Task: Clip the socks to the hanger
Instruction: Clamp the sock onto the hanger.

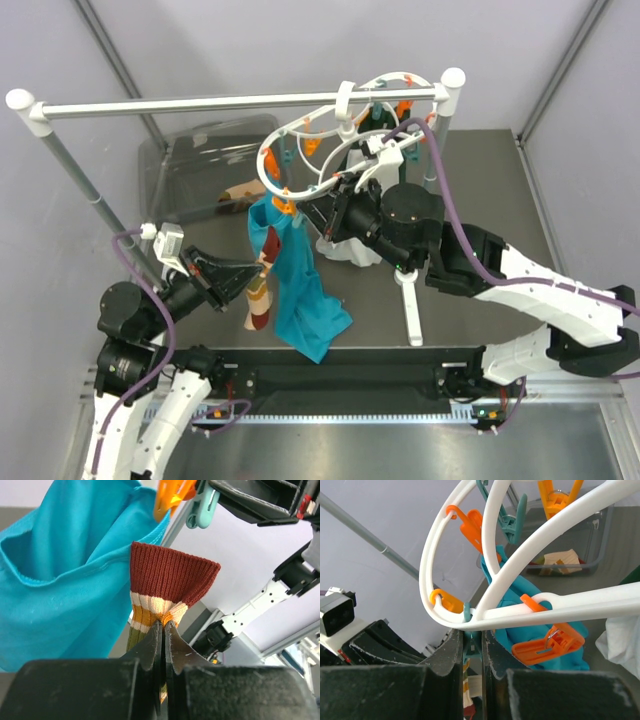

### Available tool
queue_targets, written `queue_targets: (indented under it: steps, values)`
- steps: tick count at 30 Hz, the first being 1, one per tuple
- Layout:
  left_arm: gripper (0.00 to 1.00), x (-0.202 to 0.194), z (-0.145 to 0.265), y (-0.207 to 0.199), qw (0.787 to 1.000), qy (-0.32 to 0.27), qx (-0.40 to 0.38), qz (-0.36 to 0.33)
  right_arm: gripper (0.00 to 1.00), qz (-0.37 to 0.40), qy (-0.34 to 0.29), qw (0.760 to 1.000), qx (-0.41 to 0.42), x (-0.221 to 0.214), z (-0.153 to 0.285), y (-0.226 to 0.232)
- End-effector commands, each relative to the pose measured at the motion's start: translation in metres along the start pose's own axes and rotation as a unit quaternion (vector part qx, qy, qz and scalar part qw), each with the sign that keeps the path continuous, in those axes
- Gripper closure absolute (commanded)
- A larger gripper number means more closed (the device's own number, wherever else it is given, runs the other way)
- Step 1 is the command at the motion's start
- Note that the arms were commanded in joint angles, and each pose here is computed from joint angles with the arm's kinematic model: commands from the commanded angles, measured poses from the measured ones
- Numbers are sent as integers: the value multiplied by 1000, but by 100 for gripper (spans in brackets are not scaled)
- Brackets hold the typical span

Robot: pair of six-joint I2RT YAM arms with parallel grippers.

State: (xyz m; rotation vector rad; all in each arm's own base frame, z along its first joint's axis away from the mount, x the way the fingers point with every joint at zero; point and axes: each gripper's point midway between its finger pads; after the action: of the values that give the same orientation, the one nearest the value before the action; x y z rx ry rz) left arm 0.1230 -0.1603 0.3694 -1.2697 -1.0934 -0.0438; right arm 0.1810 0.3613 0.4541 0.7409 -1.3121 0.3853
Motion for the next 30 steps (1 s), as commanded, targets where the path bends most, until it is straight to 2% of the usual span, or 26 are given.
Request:
queue_targets:
  steps: [1, 11, 15, 30]
  values:
    - [100, 8, 0, -14, 995, -15, -44, -84, 100, -11, 17, 1000, -17, -2, -2, -6]
    - [100, 32, -1, -18, 984, -72, -46, -155, 100, -38, 23, 999, 2, -4, -8, 7]
    - [100, 34, -3, -17, 982, -71, -44, -169, 100, -53, 18, 998, 14, -2, -10, 13]
    - [100, 47, -12, -15, 982, -76, -29, -168, 100, -85, 21, 995, 50, -9, -20, 32]
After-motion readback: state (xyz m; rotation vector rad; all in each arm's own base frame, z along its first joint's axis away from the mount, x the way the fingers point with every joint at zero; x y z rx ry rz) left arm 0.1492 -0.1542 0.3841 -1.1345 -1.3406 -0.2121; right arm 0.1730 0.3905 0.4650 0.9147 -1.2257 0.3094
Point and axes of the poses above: each gripper's point midway between its finger pads, its own z axis back along the fingers, its own y axis along the line the jaws close on, x = y × z, and after that the axes turned 15 degrees about z, right-handed
